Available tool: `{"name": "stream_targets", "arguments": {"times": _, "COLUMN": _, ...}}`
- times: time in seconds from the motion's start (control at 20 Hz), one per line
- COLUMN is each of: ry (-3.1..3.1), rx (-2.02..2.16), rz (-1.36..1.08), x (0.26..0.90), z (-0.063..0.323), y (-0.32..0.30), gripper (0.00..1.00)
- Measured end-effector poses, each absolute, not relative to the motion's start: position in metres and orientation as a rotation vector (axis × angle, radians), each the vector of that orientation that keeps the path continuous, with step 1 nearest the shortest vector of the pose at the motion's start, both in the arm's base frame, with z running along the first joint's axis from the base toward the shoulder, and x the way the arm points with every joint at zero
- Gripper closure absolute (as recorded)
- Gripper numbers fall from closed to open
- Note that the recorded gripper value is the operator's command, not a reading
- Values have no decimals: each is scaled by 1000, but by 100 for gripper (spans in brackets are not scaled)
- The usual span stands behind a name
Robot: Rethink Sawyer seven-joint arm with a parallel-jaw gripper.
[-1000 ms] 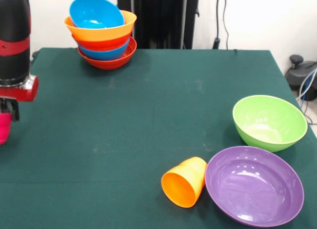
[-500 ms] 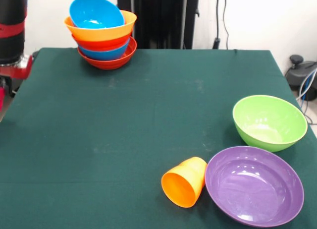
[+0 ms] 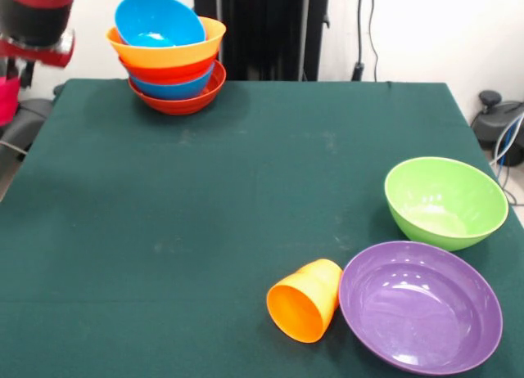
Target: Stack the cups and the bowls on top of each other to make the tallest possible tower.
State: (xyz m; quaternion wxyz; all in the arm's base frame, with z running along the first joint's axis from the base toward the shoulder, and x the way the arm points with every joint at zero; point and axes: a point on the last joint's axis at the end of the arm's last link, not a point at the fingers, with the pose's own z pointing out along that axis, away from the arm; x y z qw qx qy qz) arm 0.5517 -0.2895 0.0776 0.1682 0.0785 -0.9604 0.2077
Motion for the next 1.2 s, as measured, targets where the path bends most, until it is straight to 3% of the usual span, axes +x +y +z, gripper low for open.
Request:
{"name": "stream_targets", "arguments": {"times": 0.65, "ry": -2537, "rx": 180, "rz": 621, "x": 527, "z": 139, "y": -260, "gripper": 100}}
{"name": "stream_targets", "arguments": {"times": 1.2, "ry": -2471, "rx": 122, "rz": 548, "x": 520, "z": 145, "y": -245, "gripper": 100}}
